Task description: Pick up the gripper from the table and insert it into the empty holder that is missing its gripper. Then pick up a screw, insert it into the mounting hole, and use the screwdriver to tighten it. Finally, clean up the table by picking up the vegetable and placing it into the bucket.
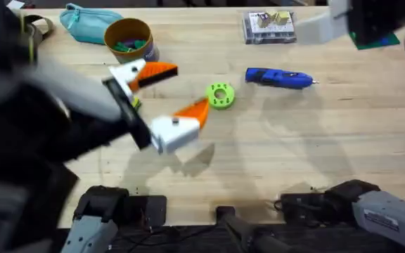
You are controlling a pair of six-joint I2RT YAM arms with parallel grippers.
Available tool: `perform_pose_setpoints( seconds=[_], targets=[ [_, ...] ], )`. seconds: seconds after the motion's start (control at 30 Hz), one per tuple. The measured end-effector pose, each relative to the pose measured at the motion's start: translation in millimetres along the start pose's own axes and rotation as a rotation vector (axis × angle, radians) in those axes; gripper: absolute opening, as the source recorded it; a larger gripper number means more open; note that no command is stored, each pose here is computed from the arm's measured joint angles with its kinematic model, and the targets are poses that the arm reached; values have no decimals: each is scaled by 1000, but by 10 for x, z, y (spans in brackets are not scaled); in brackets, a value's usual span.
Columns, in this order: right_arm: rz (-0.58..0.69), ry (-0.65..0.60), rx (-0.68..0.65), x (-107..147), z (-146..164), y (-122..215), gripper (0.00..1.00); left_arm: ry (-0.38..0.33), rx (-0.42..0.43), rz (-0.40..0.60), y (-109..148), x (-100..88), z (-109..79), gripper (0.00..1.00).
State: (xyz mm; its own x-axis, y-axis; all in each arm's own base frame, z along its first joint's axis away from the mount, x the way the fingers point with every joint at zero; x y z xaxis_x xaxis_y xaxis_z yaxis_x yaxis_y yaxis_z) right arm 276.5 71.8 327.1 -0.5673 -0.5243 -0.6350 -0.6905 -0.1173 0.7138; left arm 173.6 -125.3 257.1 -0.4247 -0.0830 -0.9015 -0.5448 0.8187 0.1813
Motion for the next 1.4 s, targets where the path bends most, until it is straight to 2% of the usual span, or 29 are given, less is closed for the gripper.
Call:
perform_pose_setpoints(
  seconds=[0.17, 0.4, 0.53, 0.7, 0.8, 0.83, 0.97, 1.0, 1.1, 1.27, 1.4],
  targets=[
    [91, -70, -36, 224, 85, 58, 995, 120, -205, 207, 12, -152, 260, 986],
    [154, -103, -80, 480, 228, -59, 995, 180, -456, 359, 142, -260, 676, 986],
    [165, -108, -96, 709, 329, -68, 996, 214, -582, 400, 329, -174, 872, 986],
    [112, -113, -82, 885, 378, 92, 996, 293, -808, 435, 715, -56, 1147, 986],
    [80, -116, -73, 920, 383, 173, 996, 334, -881, 446, 833, -19, 1285, 986],
    [73, -117, -71, 937, 386, 194, 996, 387, -912, 501, 853, 80, 1451, 986],
    [81, -116, -73, 949, 393, 174, 996, 471, -908, 600, 791, 277, 1672, 986],
    [82, -116, -73, 952, 394, 171, 996, 513, -898, 651, 746, 391, 1783, 986],
    [82, -116, -73, 953, 395, 169, 996, 568, -883, 715, 685, 552, 1925, 986],
    [83, -116, -74, 956, 396, 167, 996, 632, -861, 788, 618, 760, 2071, 986],
    [83, -116, -74, 956, 396, 167, 996, 652, -854, 810, 599, 826, 2108, 986]
  ],
)
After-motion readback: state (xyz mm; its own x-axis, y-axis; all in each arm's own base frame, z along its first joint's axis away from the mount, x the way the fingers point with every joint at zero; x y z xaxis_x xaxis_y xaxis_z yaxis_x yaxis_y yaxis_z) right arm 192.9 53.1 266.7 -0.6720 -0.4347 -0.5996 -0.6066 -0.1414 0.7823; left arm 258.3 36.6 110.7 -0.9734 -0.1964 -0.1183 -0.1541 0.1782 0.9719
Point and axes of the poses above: each hand's point on the last joint's axis, 136 mm out from that joint toward the fingers, its own y axis back along the fingers, its own z axis along the line the jaws close on, x = y × z, the point moved 3 cm from there along y, back along the fingers, and after that the axes turned 10 degrees about y, right-handed, at the moved point
